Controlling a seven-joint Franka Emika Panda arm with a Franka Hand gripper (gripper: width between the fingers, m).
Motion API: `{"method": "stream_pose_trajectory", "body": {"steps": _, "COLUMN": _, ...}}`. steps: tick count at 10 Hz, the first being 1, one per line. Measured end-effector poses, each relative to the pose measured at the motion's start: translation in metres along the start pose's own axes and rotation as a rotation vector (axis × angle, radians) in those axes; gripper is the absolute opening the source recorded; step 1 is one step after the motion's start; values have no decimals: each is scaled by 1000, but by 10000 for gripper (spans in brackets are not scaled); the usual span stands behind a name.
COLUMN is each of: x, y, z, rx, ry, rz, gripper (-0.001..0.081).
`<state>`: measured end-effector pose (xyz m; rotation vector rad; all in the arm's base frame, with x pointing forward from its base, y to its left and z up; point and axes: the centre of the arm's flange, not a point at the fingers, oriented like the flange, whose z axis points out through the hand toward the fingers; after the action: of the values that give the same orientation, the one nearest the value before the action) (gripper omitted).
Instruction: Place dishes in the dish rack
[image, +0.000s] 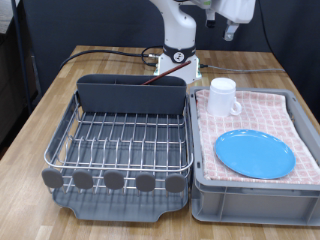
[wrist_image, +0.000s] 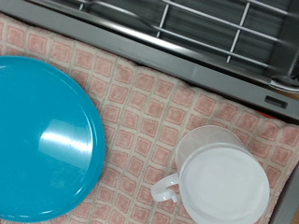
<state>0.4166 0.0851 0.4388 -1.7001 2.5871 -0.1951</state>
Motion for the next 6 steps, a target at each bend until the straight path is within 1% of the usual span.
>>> {"method": "stream_pose_trajectory", "body": {"steps": 3, "x": -28, "y": -26, "z": 8, "rx": -30, "ry": -33, "rz": -159, "gripper": 802}}
{"method": "stream_pose_trajectory", "body": {"steps": 4, "x": -38, "y": -33, "z": 9, "rx": -33, "ry": -42, "rz": -190, "gripper": 802}}
{"method": "stream_pose_trajectory", "body": {"steps": 6, "x": -56, "y": -41, "z": 8, "rx": -32, "ry": -51, "rz": -230, "gripper": 802}}
